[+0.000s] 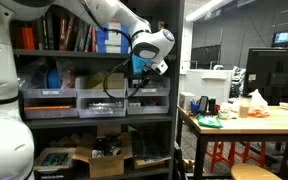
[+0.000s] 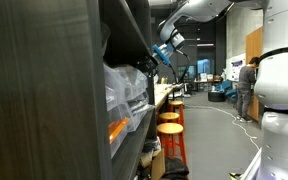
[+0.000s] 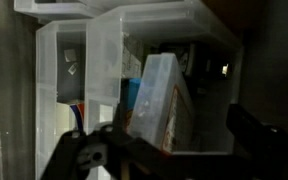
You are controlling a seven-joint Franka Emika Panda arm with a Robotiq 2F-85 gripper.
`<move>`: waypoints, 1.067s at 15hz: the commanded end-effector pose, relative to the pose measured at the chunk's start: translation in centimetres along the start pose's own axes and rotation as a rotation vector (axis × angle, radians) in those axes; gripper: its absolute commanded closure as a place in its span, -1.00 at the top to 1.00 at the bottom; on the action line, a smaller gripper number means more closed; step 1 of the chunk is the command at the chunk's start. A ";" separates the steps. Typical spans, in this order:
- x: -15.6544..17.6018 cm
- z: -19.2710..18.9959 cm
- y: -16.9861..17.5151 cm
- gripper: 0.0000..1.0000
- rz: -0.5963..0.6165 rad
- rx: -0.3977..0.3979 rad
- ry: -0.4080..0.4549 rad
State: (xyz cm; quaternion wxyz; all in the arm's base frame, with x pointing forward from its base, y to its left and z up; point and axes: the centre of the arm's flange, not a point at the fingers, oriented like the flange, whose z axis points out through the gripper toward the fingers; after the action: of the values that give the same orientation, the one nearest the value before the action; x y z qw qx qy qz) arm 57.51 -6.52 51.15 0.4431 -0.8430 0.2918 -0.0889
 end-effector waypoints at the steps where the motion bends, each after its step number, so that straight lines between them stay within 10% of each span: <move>1: -1.4 -0.2 -1.2 1.00 0.017 -0.045 -0.007; 16: 0.4 -4.4 3.4 1.00 0.072 -0.041 0.033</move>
State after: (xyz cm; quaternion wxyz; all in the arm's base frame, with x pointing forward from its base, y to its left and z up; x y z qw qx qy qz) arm 56.35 -10.06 50.25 0.4008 -0.8492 0.3366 -0.0693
